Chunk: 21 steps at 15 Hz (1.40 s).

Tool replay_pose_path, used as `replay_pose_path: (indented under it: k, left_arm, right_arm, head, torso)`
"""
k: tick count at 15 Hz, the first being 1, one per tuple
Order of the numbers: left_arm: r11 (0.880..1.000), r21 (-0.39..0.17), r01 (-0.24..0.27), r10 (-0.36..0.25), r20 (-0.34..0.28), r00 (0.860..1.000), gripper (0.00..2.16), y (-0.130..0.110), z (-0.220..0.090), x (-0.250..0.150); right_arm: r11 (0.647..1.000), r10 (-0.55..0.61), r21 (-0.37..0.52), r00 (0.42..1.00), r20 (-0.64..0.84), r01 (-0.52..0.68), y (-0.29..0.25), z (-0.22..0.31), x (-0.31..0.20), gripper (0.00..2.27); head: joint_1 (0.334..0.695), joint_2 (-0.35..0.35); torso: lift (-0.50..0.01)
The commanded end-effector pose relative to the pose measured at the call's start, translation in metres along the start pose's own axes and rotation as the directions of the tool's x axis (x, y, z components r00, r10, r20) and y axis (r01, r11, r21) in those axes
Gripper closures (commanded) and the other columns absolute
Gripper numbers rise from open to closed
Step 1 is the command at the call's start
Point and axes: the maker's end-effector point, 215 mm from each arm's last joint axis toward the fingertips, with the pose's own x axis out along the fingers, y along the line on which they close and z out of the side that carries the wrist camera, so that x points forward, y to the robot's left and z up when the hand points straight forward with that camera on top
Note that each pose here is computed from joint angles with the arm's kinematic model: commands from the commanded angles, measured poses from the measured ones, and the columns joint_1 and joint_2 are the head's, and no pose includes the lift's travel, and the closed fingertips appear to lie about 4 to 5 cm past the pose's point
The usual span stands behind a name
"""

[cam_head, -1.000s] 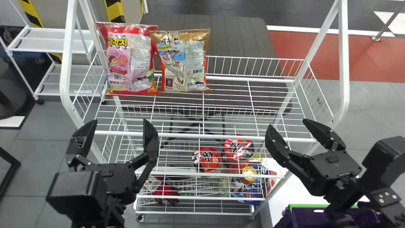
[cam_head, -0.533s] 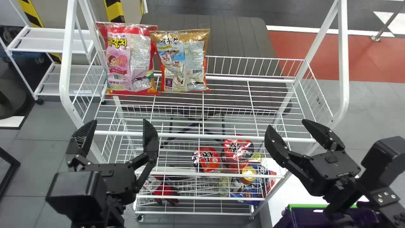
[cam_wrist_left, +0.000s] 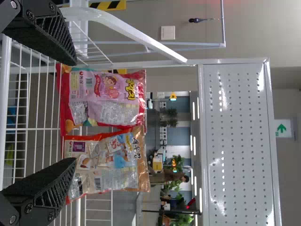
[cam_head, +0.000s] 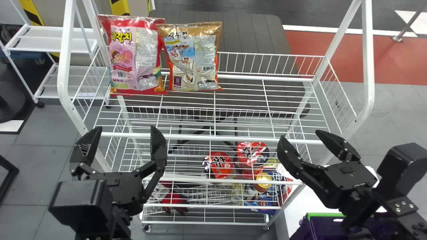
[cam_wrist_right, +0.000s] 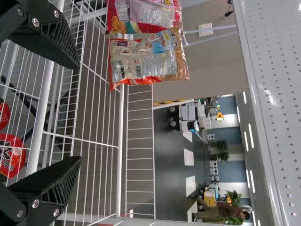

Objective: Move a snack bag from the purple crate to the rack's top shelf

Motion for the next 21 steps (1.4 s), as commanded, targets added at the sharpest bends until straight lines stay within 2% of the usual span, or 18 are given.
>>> replay_pose_path:
  k: [1,21]
  left_arm:
    - [1.0,0.0,-0.001,0.001,-0.002,1.0,0.09,0.0002,-0.0008,0.0]
    - [1.0,-0.001,0.002,-0.002,0.001,1.0,0.09,-0.0009,-0.0002,-0.0005]
  right_arm:
    - [1.0,0.0,-0.004,1.0,-0.002,0.0,0.0002,-0.0009,0.0001,0.14]
    - [1.0,0.003,-0.024,1.0,0.002,-0.003,-0.0007,-0.001,0.0015,0.14]
  head:
    - [0.695,-0.066]
    - [0.695,-0.069]
  torso:
    - [-0.042]
    - [-0.122]
